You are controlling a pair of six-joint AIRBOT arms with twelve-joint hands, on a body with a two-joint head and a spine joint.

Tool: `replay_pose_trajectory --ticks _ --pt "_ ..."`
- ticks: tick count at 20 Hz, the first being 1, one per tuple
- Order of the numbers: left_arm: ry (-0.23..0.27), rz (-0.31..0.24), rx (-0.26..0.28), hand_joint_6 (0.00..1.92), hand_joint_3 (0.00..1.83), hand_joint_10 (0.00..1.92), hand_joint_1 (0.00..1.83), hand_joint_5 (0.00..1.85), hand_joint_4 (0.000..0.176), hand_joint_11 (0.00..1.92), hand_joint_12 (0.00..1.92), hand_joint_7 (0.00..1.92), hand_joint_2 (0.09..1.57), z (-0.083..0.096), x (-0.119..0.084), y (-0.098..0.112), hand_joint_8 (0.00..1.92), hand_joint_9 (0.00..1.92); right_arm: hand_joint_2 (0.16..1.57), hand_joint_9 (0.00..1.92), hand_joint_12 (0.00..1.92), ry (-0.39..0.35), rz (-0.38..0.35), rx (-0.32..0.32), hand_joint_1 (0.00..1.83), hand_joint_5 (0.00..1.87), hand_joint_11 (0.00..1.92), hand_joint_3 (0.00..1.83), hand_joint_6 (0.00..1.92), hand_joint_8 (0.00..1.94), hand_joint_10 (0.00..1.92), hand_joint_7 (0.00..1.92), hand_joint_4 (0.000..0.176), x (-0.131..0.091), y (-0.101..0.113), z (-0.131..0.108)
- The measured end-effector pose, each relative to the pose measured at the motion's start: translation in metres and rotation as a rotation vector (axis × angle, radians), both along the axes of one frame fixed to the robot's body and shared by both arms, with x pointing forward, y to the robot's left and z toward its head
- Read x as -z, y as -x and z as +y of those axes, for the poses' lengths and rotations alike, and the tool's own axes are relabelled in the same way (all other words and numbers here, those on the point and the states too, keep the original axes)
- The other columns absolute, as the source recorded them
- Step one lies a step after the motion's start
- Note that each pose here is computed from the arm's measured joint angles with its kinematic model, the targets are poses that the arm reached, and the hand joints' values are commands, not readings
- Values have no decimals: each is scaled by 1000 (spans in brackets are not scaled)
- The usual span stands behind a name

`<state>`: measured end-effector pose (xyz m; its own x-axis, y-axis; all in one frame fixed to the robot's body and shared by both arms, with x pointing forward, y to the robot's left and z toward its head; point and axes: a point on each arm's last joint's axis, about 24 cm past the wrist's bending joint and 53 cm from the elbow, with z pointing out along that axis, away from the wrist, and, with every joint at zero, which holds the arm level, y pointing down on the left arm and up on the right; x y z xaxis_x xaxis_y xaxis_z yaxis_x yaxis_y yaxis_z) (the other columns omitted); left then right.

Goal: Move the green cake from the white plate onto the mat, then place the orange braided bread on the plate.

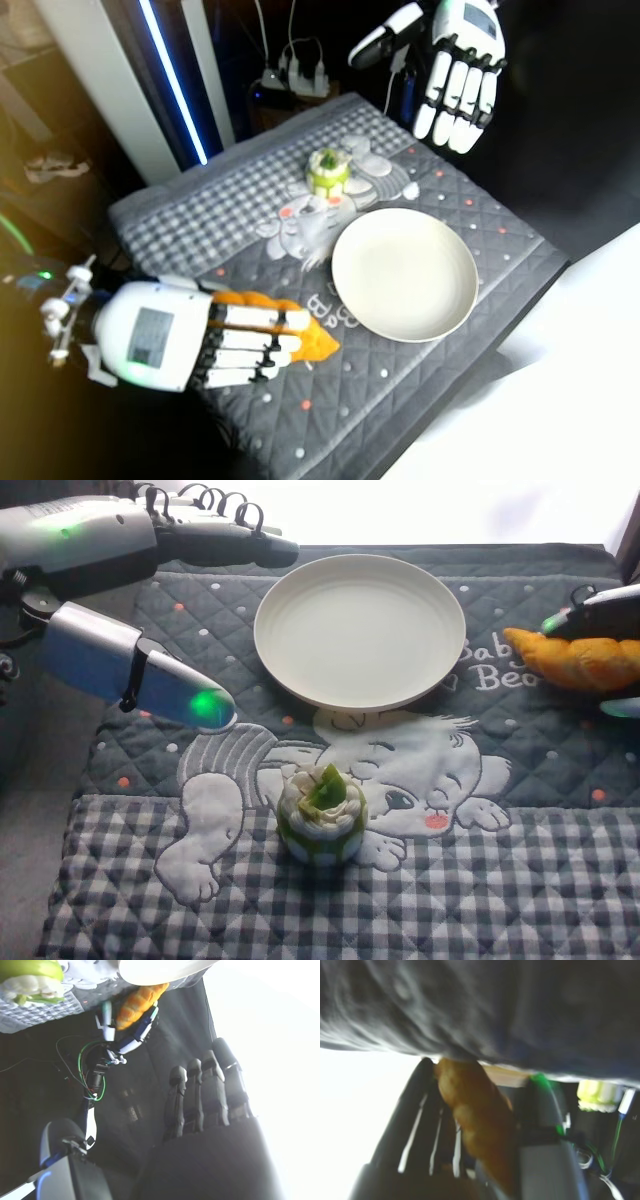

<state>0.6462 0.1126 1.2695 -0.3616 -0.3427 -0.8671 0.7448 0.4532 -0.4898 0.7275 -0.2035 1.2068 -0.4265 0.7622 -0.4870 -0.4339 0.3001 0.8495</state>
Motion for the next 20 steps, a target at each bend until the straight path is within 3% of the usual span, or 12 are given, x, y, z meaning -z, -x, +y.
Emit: replay_pose_trajectory --ticks 7,8,9,10,12,13,14,15,16,17,19,20 --pt "3 -22 -17 47 873 22 335 224 0 0 801 187 766 3 -4 -2 1 152 1079 1385 138 -37 -31 -21 1265 923 1318 0 989 640 5 1230 0 -11 5 2" --pt "1 -30 -19 47 873 22 335 224 0 0 801 187 766 3 -4 -3 1 152 1053 1513 1036 -53 -45 -29 1286 1012 1221 0 803 524 283 1313 0 -16 7 2" --pt "-4 -38 -21 47 874 22 335 224 0 0 801 187 766 4 -5 -3 1 152 1029 1421 1525 -65 -66 -33 1280 1091 1215 0 694 496 966 1318 0 -23 9 0" --pt "-4 -40 -22 47 874 22 335 224 0 0 801 187 766 4 -5 -3 1 152 1032 1253 1411 -66 -68 -33 1271 1091 1030 0 725 510 819 1295 0 -24 9 -1" --pt "3 -41 -27 47 874 22 335 224 0 0 801 187 765 5 -6 -4 1 152 1021 1251 1100 -87 -97 -41 1393 1037 1034 0 737 293 829 1298 0 -33 15 -4" --pt "3 -43 -29 48 874 22 335 224 0 0 801 187 765 5 -7 -4 1 152 1033 1347 1080 -105 -107 -40 1313 1044 1028 3 730 499 481 1308 0 -37 16 -5" --pt "2 -47 -29 48 875 22 335 224 0 0 801 187 765 4 -7 -4 1 152 1041 1446 1175 -118 -120 -41 1301 1044 1081 0 704 620 388 1282 0 -42 18 -7" --pt "2 -45 -28 48 875 22 335 224 0 0 801 187 765 3 -5 -3 1 152 1063 1473 1396 -136 -139 -45 1293 1017 1172 0 687 800 680 1211 0 -49 21 -9" --pt "0 -43 -27 48 875 22 335 224 0 0 801 187 765 3 -4 -2 1 153 1097 1458 1502 -154 -162 -48 1201 1011 1235 0 862 757 954 1284 0 -56 24 -11" --pt "-2 -41 -27 48 875 22 335 224 0 0 801 187 765 3 -3 -2 1 153 1065 1397 1212 -180 -183 -45 1259 1010 1184 4 829 719 629 1231 0 -64 26 -15" --pt "-2 -32 -31 48 875 22 335 224 0 0 801 187 765 4 0 -3 1 153 1048 1468 1257 -203 -217 -47 1294 1028 1203 0 751 649 562 1271 0 -74 30 -18" --pt "-6 -30 -31 48 876 21 335 224 0 0 801 187 765 4 2 -3 1 153 1052 1467 1148 -212 -231 -46 1295 1005 1192 1 786 659 453 1266 0 -79 33 -18"
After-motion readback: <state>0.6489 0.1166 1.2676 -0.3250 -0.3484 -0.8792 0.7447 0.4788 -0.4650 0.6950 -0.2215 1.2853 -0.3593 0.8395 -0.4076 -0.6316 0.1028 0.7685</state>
